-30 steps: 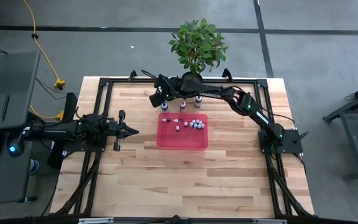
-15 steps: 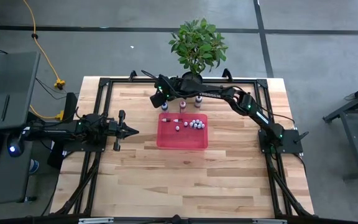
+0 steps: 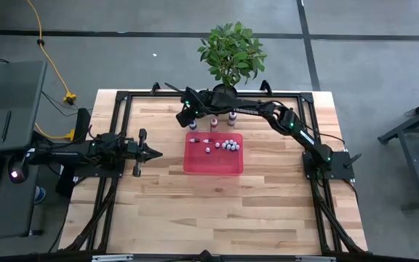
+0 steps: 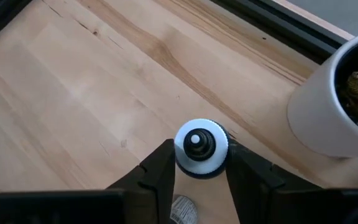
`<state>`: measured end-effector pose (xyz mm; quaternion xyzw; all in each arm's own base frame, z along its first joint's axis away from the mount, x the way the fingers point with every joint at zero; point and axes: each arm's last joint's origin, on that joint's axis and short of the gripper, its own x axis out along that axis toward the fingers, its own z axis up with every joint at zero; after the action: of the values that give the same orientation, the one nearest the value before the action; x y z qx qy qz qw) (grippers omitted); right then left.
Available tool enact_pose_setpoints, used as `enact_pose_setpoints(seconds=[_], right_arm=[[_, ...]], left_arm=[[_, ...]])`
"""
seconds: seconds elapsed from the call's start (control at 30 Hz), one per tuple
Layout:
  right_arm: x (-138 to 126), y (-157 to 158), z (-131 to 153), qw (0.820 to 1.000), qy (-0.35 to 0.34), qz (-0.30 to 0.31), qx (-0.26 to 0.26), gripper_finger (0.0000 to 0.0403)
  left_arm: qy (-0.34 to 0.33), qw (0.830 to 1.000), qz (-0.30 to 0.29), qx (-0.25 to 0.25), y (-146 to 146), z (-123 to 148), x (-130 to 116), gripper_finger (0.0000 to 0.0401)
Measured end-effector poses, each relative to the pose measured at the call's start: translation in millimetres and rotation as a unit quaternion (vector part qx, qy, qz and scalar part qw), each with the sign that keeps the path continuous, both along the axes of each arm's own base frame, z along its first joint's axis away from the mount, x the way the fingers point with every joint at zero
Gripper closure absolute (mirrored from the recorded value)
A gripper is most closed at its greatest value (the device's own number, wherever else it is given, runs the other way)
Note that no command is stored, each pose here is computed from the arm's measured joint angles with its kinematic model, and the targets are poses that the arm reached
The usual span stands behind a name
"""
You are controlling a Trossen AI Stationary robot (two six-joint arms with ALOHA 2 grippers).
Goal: Pick & Place food coloring
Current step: Put the large black food coloring bottle into the pink container
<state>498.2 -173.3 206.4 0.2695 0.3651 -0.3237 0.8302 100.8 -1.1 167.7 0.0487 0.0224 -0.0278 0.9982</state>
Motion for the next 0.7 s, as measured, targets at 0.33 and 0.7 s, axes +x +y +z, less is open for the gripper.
enact_pose_setpoints(seconds=[0.33,0.7], right_arm=[[-1,0,5,1.0,-0.002,0.007,-0.013,0.0286],[-2,1,16,1.0,-0.016,0.01,-0.015,0.0286]], left_arm=[[0.0,1.0,0.0,0.0,0,0,0,0.0401],[0.0,1.0,0.0,0.0,0,0,0,0.0401]])
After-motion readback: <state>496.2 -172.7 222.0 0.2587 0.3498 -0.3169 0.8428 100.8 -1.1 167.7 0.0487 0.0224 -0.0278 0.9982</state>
